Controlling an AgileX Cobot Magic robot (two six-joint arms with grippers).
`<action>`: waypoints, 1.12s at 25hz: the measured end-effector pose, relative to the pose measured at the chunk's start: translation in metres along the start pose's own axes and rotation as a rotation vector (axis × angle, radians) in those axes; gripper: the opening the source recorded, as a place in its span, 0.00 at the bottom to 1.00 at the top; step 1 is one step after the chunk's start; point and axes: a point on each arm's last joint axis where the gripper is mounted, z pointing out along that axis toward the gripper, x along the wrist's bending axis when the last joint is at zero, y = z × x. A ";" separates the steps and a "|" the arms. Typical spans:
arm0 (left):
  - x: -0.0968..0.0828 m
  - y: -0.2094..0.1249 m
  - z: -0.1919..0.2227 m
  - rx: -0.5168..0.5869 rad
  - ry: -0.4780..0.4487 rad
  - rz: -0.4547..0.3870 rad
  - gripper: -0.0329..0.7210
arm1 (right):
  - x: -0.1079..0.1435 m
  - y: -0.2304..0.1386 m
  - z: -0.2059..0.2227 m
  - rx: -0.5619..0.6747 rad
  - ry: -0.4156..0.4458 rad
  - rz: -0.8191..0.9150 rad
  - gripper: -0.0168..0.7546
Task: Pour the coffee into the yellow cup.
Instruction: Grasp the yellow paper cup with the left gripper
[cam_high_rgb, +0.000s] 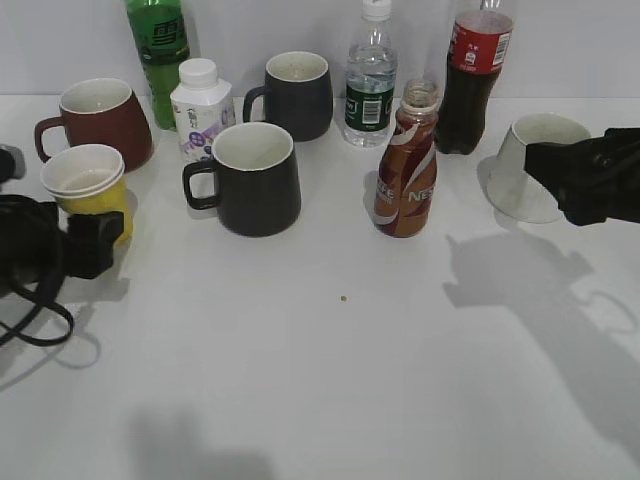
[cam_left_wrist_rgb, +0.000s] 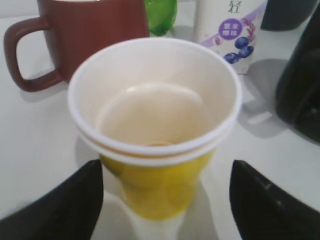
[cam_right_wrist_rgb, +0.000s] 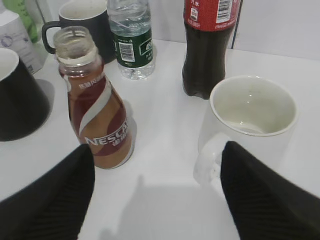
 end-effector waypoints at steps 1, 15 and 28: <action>0.000 -0.003 0.004 -0.013 0.003 0.004 0.84 | 0.000 0.000 0.000 0.000 0.000 0.000 0.78; -0.001 -0.017 0.048 -0.187 0.014 0.026 0.82 | 0.000 0.000 0.000 0.000 0.000 0.000 0.78; -0.001 -0.012 0.065 -0.239 0.030 0.017 0.58 | 0.000 -0.006 0.008 0.026 -0.004 -0.002 0.78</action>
